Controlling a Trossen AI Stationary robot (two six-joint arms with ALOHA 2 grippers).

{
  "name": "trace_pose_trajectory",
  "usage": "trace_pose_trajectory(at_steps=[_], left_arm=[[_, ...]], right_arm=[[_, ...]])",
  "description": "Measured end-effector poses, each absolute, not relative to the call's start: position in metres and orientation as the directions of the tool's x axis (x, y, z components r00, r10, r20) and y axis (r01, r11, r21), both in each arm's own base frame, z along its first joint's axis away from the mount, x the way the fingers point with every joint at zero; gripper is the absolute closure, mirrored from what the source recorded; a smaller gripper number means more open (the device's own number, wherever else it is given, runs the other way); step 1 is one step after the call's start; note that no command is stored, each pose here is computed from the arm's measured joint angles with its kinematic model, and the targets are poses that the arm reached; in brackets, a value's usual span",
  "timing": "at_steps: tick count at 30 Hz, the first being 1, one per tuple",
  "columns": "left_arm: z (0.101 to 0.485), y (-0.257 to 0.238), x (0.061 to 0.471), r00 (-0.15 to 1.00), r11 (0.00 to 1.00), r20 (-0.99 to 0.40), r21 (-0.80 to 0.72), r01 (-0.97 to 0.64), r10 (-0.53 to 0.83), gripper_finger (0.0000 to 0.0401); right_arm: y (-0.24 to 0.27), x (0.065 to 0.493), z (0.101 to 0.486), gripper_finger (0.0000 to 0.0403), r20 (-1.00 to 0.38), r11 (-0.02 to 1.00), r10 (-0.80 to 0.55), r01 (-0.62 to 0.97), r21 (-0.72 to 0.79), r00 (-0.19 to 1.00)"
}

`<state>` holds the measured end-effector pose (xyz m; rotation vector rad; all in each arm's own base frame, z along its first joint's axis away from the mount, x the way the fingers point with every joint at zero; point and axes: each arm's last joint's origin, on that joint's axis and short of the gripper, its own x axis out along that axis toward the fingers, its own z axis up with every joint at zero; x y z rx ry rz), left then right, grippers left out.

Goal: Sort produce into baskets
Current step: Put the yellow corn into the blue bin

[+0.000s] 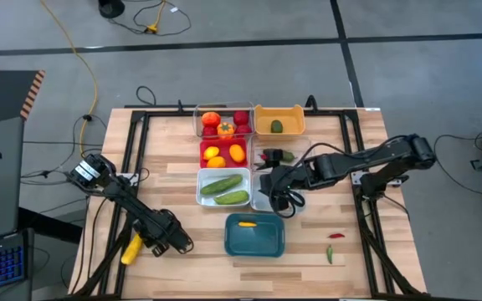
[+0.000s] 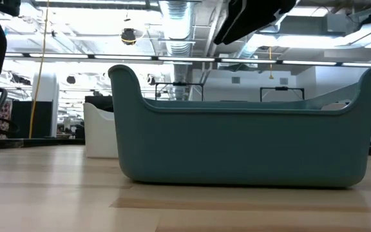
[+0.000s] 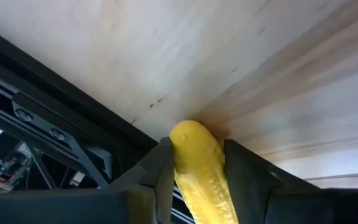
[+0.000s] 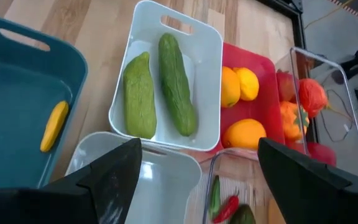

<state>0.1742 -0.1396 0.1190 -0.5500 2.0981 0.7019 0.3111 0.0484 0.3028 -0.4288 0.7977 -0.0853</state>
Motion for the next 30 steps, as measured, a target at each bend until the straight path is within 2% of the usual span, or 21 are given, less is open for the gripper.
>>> trace_pose_trajectory(at_steps=[3,10,16,22,26,30], left_arm=[[0.119,-0.14,0.176,-0.551,0.746,-0.82,0.267,-0.61,-0.156,0.0304],[0.131,-0.146,0.195,-0.486,0.784,-0.85,0.156,-0.601,-0.203,0.0302],[0.16,-0.154,0.23,-0.344,0.819,-0.907,-0.005,-0.573,-0.245,0.0301],[0.206,-0.152,0.274,-0.119,0.86,-0.952,-0.194,-0.472,-0.281,0.0301],[0.239,-0.14,0.302,0.09,0.896,-0.972,-0.234,-0.378,-0.216,0.0301],[0.266,-0.125,0.332,0.36,0.928,-0.925,-0.234,-0.291,-0.12,0.0301]], right_arm=[[0.048,0.302,0.307,0.0055,-0.693,0.92,-0.235,-0.073,-0.384,0.681],[0.042,0.272,0.319,0.0055,-0.747,0.948,-0.248,-0.003,-0.317,0.617],[0.036,0.245,0.333,0.0055,-0.762,0.961,-0.252,0.059,-0.271,0.596],[0.032,0.22,0.346,0.0055,-0.768,0.967,-0.253,0.137,-0.214,0.588],[0.029,0.204,0.35,0.0055,-0.786,0.968,-0.24,0.2,-0.15,0.569],[0.029,0.193,0.351,0.0055,-0.821,0.969,-0.186,0.241,-0.061,0.54]])
